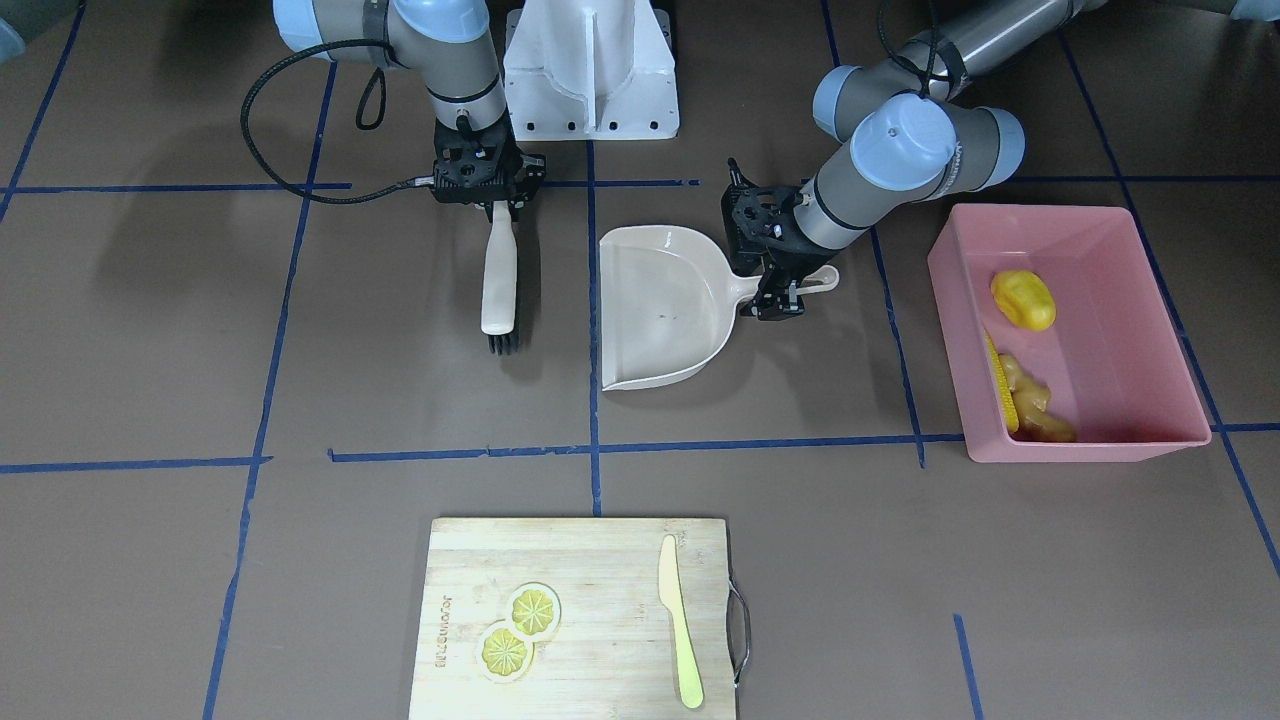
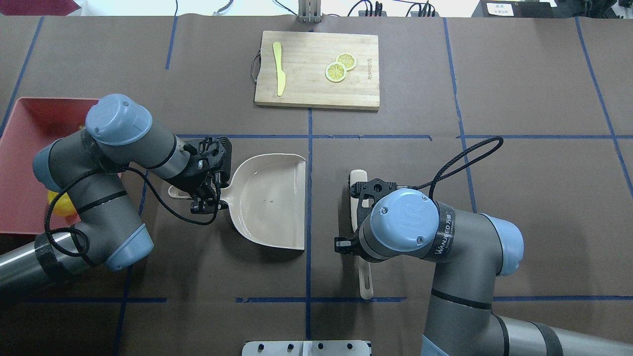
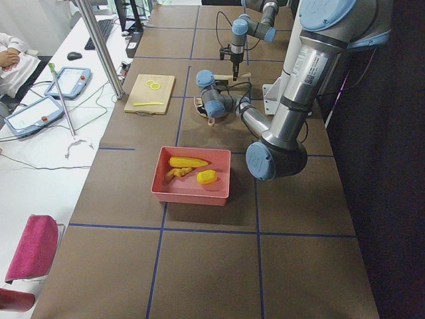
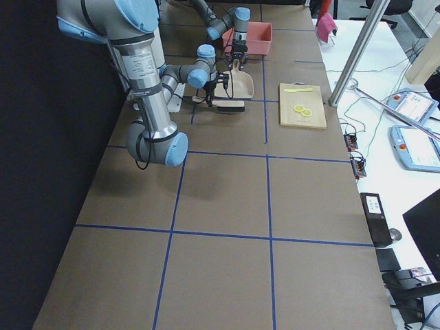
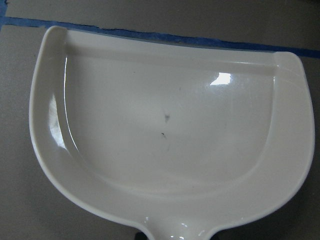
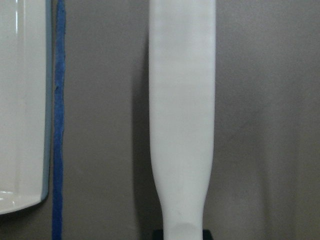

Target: Sweep and dump trash into bin

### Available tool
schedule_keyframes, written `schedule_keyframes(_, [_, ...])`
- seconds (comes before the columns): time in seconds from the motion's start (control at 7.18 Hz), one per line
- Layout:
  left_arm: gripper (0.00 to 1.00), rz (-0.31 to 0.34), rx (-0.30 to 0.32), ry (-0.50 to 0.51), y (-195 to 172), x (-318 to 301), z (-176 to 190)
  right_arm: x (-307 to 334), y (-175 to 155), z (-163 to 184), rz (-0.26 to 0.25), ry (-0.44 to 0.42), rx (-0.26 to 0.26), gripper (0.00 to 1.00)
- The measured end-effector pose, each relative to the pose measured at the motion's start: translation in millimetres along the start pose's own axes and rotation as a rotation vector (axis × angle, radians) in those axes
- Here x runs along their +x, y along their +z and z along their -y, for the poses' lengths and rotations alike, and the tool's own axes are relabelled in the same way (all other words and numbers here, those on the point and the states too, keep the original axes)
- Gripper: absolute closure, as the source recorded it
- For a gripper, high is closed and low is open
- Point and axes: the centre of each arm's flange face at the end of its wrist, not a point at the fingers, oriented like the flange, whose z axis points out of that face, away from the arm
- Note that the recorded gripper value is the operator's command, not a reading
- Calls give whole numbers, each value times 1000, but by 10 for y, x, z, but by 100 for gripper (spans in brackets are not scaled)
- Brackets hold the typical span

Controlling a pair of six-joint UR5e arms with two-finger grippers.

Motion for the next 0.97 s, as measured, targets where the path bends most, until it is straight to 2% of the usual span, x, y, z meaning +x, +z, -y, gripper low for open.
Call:
schedule_keyframes(0.42, [0, 54, 34, -4, -312, 58, 125, 2, 0, 4, 0, 0, 0, 100])
schedule_keyframes(0.56, [0, 69, 47, -37, -472, 77, 176, 7, 2, 6, -1, 0, 0, 100])
schedule_keyframes(0.7, [0, 90, 48, -93, -672, 57, 207, 11, 1, 12, -1, 0, 1, 100])
schedule_keyframes(0.97, [1, 166, 3, -228, -1224, -236, 25, 34, 11, 21, -5, 2, 1, 100])
